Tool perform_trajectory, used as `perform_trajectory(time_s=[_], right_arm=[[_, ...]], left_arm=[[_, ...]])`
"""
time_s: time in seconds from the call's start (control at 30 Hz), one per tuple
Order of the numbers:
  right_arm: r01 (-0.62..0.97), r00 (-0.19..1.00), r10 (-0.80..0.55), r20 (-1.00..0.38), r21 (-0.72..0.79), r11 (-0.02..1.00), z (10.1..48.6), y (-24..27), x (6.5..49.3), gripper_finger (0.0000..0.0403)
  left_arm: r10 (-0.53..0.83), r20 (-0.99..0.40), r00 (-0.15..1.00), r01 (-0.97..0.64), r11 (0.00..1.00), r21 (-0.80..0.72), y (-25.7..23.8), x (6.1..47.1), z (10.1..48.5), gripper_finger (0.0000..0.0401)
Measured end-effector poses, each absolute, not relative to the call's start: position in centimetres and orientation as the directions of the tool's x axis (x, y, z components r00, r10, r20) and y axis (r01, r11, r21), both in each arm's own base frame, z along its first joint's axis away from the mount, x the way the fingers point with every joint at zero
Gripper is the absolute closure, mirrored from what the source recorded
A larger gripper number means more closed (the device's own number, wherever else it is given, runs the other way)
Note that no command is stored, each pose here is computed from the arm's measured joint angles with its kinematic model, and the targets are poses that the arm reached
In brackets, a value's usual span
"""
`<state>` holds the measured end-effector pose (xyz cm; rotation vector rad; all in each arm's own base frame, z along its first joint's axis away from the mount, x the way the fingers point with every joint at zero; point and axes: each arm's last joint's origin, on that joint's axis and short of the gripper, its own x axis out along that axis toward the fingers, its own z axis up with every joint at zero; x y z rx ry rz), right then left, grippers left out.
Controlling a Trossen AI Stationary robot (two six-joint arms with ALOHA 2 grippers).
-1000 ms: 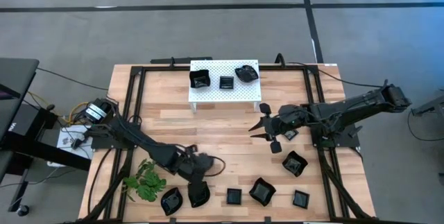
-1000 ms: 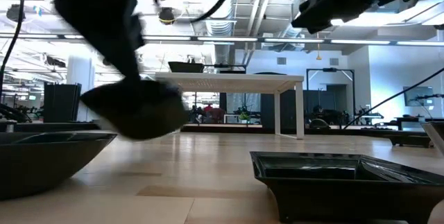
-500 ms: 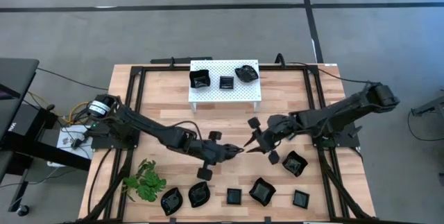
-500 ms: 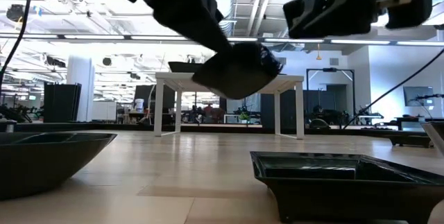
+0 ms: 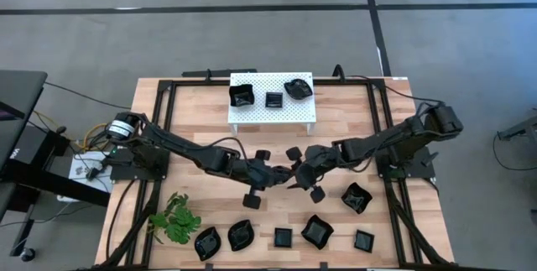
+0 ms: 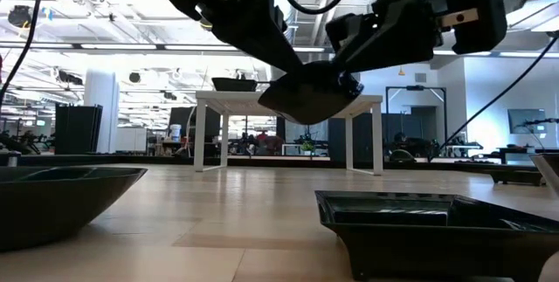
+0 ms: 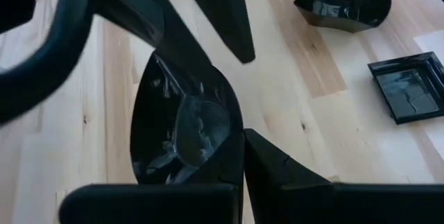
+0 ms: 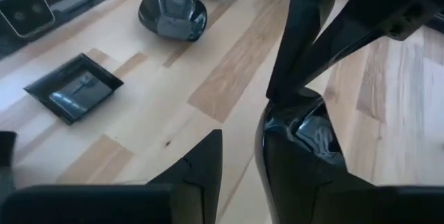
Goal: Pick & Place Mini shaped plates
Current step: Stack the leaf shaped plate on top of the other leaf shaped plates on the shelf
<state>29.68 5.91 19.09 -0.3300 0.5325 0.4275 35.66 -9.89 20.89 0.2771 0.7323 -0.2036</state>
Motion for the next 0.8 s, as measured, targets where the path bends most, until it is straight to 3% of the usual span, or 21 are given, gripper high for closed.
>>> perform_trajectory(time_s=[0.3,0.6,0.8], right_arm=[[-0.47,0.783,0.302,-0.543,-0.201,0.859,19.41,5.95,29.95,0.0308],[-0.473,0.77,0.294,-0.566,-0.198,0.858,19.21,5.89,29.82,0.0394],[-0.457,0.775,0.273,-0.57,-0.209,0.865,19.18,5.82,29.82,0.039]], left_arm=[[-0.091,-0.676,0.731,0.281,0.943,0.177,-10.1,35.66,20.94,0.0396],[-0.081,-0.676,0.733,0.273,0.945,0.182,-10.07,35.65,20.93,0.0394],[-0.037,-0.665,0.746,0.236,0.948,0.213,-9.97,35.72,20.98,0.0384]])
